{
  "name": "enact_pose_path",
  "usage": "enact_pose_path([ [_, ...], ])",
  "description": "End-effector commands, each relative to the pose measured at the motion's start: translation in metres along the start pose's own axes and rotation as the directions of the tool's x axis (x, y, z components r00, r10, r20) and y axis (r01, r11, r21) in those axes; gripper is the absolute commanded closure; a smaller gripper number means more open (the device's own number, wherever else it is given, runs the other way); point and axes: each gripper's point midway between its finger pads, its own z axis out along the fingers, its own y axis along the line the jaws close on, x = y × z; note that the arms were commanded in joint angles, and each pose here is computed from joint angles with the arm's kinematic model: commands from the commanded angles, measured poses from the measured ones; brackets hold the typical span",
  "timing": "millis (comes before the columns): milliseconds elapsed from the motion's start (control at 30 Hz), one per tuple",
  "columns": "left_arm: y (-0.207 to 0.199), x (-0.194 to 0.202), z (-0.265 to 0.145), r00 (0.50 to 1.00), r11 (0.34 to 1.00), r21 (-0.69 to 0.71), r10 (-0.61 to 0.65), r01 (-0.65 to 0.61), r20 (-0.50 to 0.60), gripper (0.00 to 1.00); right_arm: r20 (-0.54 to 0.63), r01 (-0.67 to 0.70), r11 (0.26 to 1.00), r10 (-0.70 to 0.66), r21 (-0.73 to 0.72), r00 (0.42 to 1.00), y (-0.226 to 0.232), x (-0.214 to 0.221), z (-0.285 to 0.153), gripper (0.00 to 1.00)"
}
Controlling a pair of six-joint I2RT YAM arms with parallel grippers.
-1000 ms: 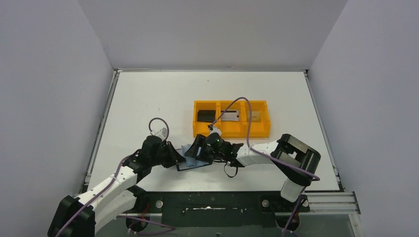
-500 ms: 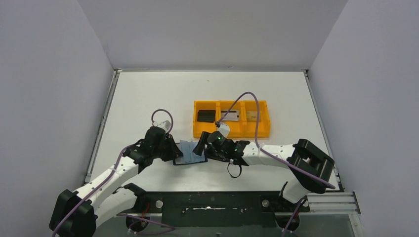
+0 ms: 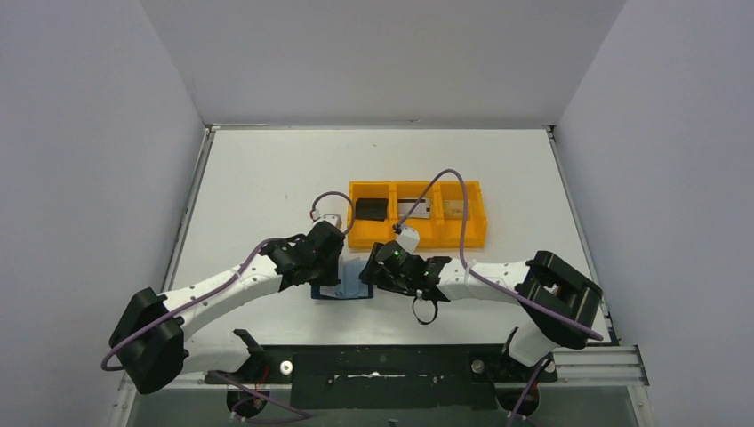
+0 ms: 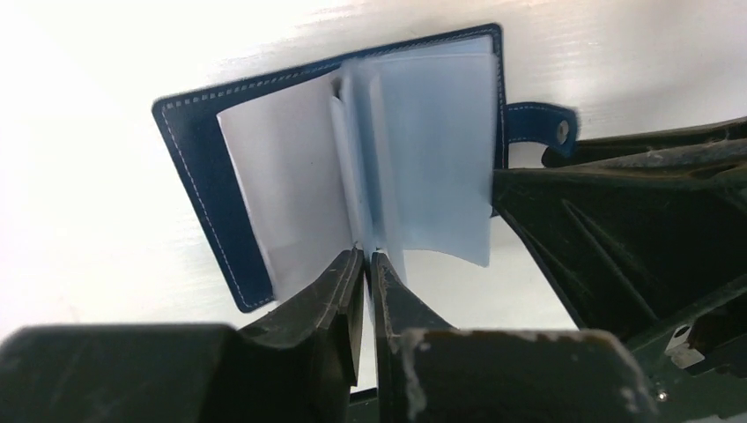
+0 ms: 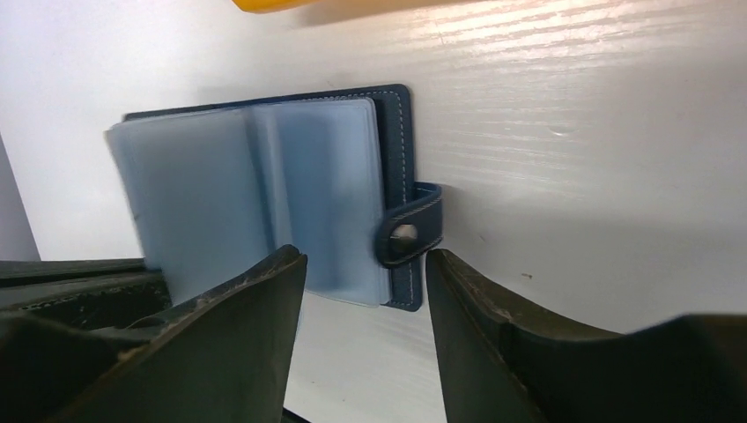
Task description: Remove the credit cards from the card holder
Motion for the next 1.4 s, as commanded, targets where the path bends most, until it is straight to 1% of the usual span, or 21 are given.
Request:
enact_pose_path([
  [0, -0.014, -0.021, -0.007, 0.997, 0.999, -0.028, 0.043, -0.042, 0.066, 0.88, 0.033, -0.031, 0.999, 0.033, -0.037, 0.999, 0.003, -0.008, 0.005, 0.51],
  [67, -0.026, -0.019, -0.004, 0.996, 0.998, -0.011, 0.062, -0.061, 0.058, 0.83, 0.015, -0.041, 0.998, 0.042, -0.052, 0.999, 0.003, -0.004, 0.009, 0.59],
  [133, -0.039, -0.017, -0.001, 0.996, 0.997, 0.018, 0.075, -0.076, 0.051, 0.76, 0.005, -0.053, 0.996, 0.053, -0.073, 0.999, 0.004, -0.002, 0.011, 0.63],
  [200, -0.053, -0.013, 0.002, 0.996, 0.995, 0.061, 0.082, -0.084, 0.04, 0.71, 0.0, -0.066, 0.994, 0.066, -0.091, 0.998, 0.005, 0.0, 0.012, 0.64],
  [333, -0.071, -0.003, 0.01, 0.996, 0.988, 0.126, 0.091, -0.092, 0.015, 0.67, -0.007, -0.083, 0.992, 0.083, -0.097, 0.997, 0.002, 0.004, 0.012, 0.64],
  [433, -0.069, 0.0, 0.013, 0.997, 0.99, 0.118, 0.078, -0.079, 0.012, 0.67, 0.005, -0.09, 0.992, 0.091, -0.092, 0.996, -0.002, 0.003, 0.009, 0.64],
  [567, -0.064, -0.005, 0.006, 0.997, 0.992, 0.108, 0.061, -0.066, 0.049, 0.65, 0.038, -0.092, 0.994, 0.095, -0.061, 0.995, -0.011, -0.003, 0.001, 0.62],
  [700, -0.044, -0.013, -0.001, 0.994, 0.999, 0.039, 0.022, -0.026, 0.103, 0.58, 0.079, -0.071, 0.996, 0.074, -0.047, 0.994, -0.01, -0.015, -0.009, 0.61],
  [800, -0.029, -0.014, -0.003, 0.993, 0.999, 0.031, -0.028, 0.024, 0.113, 0.53, 0.103, -0.038, 0.998, 0.043, -0.05, 0.994, -0.001, -0.023, -0.016, 0.59],
  [900, -0.018, -0.017, -0.005, 0.989, 0.994, 0.07, -0.095, 0.087, 0.114, 0.52, 0.1, 0.005, 0.996, 0.003, -0.087, 0.995, 0.014, -0.026, -0.019, 0.59],
  [1033, -0.02, -0.026, -0.012, 0.973, 0.959, 0.23, -0.195, 0.164, 0.123, 0.52, 0.069, 0.052, 0.985, -0.041, -0.164, 0.997, 0.043, -0.023, -0.017, 0.61],
  [1133, -0.025, -0.023, -0.014, 0.964, 0.928, 0.319, -0.24, 0.193, 0.116, 0.52, 0.05, 0.076, 0.98, -0.068, -0.183, 0.996, 0.057, -0.018, -0.011, 0.63],
  [1267, -0.026, -0.022, -0.016, 0.958, 0.912, 0.354, -0.263, 0.208, 0.115, 0.51, 0.026, 0.094, 0.98, -0.09, -0.173, 0.996, 0.062, -0.011, -0.001, 0.64],
  [1367, -0.027, -0.022, -0.017, 0.957, 0.907, 0.366, -0.268, 0.209, 0.116, 0.51, 0.009, 0.088, 0.99, -0.087, -0.107, 0.996, 0.049, -0.008, 0.008, 0.65],
])
